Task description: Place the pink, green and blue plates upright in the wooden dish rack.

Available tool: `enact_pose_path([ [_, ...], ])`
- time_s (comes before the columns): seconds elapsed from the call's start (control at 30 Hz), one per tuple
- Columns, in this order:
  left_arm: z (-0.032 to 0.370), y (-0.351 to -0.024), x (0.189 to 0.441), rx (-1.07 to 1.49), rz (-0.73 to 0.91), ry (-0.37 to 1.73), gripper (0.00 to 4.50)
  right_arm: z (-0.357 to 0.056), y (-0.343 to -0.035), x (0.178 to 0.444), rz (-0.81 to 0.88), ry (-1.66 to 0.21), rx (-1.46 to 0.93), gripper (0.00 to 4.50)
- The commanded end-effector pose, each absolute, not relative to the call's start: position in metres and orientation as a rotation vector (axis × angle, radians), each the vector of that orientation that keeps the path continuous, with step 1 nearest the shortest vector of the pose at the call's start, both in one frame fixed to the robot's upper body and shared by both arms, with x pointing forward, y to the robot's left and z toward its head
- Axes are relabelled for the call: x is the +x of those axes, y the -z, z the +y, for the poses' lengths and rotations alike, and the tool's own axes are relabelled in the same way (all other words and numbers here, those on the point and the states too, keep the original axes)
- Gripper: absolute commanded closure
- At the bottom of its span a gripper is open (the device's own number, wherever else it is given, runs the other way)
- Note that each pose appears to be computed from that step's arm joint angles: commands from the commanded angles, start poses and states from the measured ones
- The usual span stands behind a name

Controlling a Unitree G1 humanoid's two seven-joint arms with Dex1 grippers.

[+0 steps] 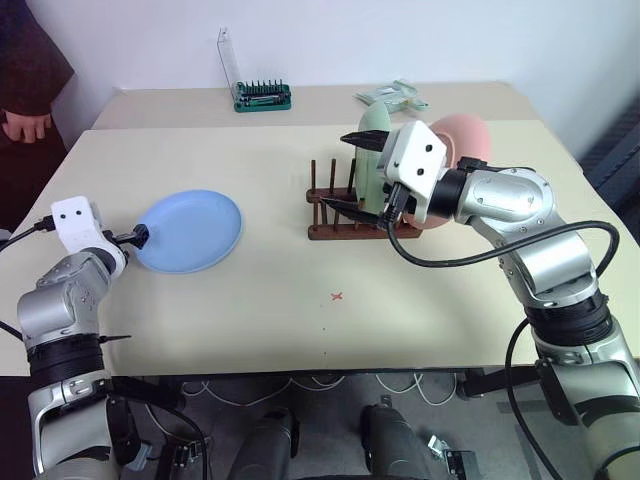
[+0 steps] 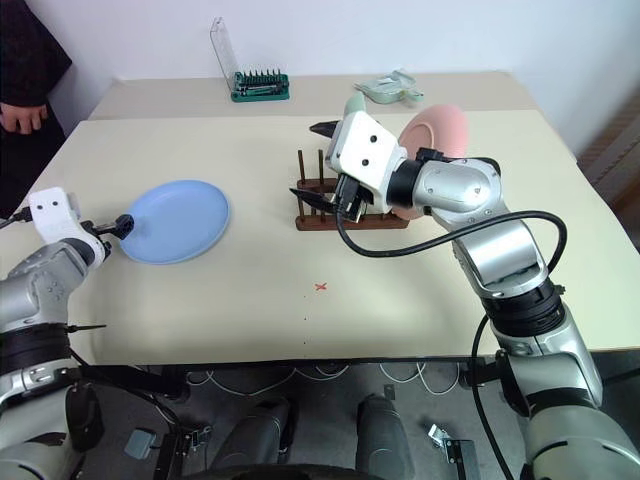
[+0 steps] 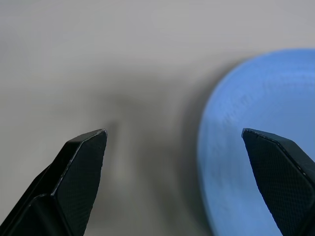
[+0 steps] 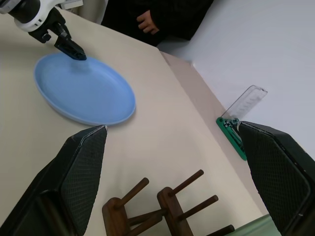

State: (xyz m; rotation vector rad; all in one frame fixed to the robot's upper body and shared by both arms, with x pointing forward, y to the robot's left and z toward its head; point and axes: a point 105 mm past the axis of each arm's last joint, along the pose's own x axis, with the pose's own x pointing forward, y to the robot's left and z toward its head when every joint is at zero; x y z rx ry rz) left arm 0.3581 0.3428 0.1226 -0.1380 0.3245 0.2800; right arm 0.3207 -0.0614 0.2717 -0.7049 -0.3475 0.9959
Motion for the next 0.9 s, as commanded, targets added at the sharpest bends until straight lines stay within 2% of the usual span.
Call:
enact_pose_path([
  [0.03,0.336,-0.128,0.362,-0.135,0.335,-0.247,0.85,-0.060,-0.283,0.312,-0.413,-0.987,-0.722,0.12],
  [0.2,0.339,-0.121,0.360,-0.145,0.367,-0.294,3.33,-0.059,-0.280,0.312,-0.411,-0.984,-0.731,0.12],
  [0.23,0.339,-0.121,0.360,-0.147,0.364,-0.294,3.95,-0.059,-0.280,0.312,-0.410,-0.984,-0.735,0.12],
  [0.27,0.337,-0.121,0.361,-0.148,0.357,-0.292,4.35,-0.059,-0.279,0.312,-0.410,-0.983,-0.736,0.12],
  [0.33,0.335,-0.127,0.364,-0.148,0.318,-0.286,4.44,-0.059,-0.279,0.313,-0.409,-0.980,-0.740,0.12],
  [0.37,0.330,-0.141,0.369,-0.153,0.232,-0.267,4.44,-0.059,-0.278,0.314,-0.409,-0.976,-0.751,0.12],
  [0.47,0.326,-0.206,0.377,-0.176,-0.124,-0.314,4.44,-0.058,-0.272,0.317,-0.417,-0.970,-0.821,0.12],
  [0.57,0.305,-0.258,0.374,-0.184,-0.370,-0.271,4.44,-0.051,-0.268,0.319,-0.452,-0.968,-0.892,0.12],
  [0.73,0.256,-0.299,0.365,-0.125,-0.556,-0.133,4.44,-0.028,-0.266,0.335,-0.581,-0.880,-1.093,0.12],
  [0.9,0.220,-0.323,0.358,-0.133,-0.658,-0.062,4.44,-0.007,-0.274,0.347,-0.718,-0.788,-1.215,0.12],
])
